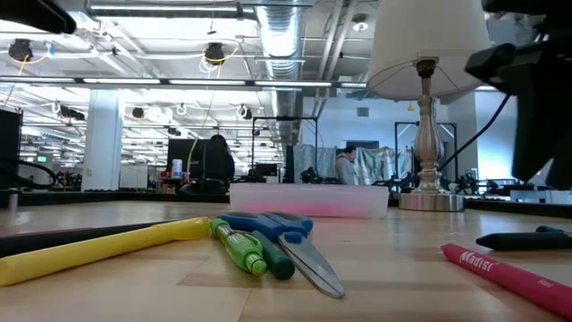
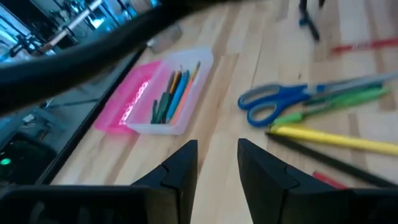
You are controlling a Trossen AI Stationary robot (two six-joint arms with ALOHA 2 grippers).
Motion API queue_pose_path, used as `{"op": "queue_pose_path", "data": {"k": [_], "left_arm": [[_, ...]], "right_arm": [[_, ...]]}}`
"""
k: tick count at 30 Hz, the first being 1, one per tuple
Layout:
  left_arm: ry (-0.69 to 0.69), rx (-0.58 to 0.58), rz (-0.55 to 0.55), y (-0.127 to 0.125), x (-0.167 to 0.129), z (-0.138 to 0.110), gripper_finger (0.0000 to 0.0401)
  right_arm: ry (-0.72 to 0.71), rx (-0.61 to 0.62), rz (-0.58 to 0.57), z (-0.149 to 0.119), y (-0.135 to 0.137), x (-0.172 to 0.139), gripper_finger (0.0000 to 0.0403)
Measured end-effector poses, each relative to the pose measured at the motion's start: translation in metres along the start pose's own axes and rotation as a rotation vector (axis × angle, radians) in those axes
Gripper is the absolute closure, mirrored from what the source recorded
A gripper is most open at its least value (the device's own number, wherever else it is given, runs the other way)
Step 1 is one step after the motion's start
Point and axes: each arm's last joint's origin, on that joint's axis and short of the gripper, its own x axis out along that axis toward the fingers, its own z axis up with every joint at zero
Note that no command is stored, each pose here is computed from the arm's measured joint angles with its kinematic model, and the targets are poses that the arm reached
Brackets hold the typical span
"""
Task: Pick & place school supplies into a supply box
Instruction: Put the right black pen into the supply box
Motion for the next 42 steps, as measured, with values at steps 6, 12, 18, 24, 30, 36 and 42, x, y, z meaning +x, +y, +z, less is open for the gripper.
{"op": "queue_pose_path", "data": {"k": [6,12,18,24,30,36,42], "left_arm": [[-0.032,-0.09,-0.026,-0.001,-0.009,-0.013,0.0292],[-0.072,-0.122,-0.051,-0.005,-0.013,-0.013,0.0292],[-0.075,-0.125,-0.053,-0.006,-0.014,-0.013,0.0292],[-0.113,-0.129,-0.059,-0.009,-0.014,-0.011,0.0292],[-0.116,-0.117,-0.062,-0.01,-0.014,-0.01,0.0292],[-0.116,-0.116,-0.062,-0.01,-0.014,-0.01,0.0292],[-0.116,-0.115,-0.062,-0.01,-0.014,-0.01,0.0292]], "right_arm": [[0.015,-0.006,0.094,0.011,-0.009,0.012,0.0305],[0.137,-0.005,0.154,0.009,-0.013,0.039,0.0305],[0.199,0.056,0.162,0.006,-0.013,0.044,0.0308],[0.249,0.126,0.174,0.002,-0.013,0.04,0.0331],[0.264,0.147,0.179,0.001,-0.013,0.04,0.0353],[0.266,0.149,0.185,0.001,-0.014,0.041,0.0393],[0.264,0.15,0.184,0.004,-0.014,0.04,0.0385]]}}
